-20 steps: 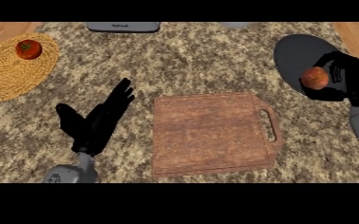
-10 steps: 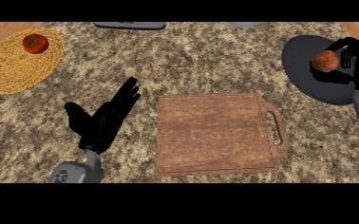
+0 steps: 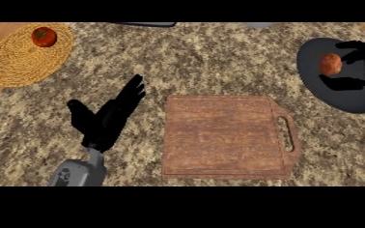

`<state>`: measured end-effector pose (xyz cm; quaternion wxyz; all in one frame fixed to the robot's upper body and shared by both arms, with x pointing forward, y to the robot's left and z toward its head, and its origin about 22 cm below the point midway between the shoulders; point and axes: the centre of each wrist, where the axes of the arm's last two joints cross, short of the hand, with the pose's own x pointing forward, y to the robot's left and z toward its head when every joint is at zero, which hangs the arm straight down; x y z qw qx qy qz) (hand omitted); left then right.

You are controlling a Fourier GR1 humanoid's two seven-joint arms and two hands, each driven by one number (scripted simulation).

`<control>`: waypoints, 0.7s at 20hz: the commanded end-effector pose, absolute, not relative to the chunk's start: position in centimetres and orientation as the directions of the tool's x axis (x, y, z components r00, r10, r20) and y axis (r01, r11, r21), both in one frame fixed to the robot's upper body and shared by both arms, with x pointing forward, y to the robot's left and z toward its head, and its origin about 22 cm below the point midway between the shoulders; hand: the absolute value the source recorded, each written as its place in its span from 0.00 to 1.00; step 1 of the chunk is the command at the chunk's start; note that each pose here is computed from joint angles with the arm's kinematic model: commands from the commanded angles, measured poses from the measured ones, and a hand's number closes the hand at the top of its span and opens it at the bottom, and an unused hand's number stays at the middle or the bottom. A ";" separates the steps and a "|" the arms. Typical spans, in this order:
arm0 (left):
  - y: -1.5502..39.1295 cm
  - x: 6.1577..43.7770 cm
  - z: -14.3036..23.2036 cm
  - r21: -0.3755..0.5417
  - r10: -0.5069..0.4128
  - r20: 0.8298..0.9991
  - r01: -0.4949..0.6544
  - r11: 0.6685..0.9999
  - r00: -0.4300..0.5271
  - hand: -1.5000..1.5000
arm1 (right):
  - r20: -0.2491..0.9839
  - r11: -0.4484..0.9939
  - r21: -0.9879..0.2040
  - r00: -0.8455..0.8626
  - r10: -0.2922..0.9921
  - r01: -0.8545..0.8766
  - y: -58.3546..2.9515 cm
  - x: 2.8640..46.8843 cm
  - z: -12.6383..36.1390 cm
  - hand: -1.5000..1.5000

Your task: Pick the sweet potato from the cutting board and place it in the pan

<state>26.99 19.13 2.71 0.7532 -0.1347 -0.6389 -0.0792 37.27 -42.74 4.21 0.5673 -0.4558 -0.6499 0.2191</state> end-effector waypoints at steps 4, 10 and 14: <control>18.7 27.0 2.5 -0.104 0.052 0.983 0.301 0.948 0.176 0.50 | 0.641 0.611 -0.745 0.035 0.766 0.269 -41.8 37.3 3.0 0.00; 19.4 26.6 2.0 -0.115 0.067 0.982 0.272 0.956 0.177 0.50 | 0.852 0.829 -0.432 -0.139 0.504 0.356 -42.5 37.4 3.8 0.00; 18.8 26.6 2.2 -0.107 0.057 0.982 0.287 0.952 0.179 0.50 | 0.913 0.885 -0.343 -0.109 0.392 0.313 -44.3 36.6 4.4 0.00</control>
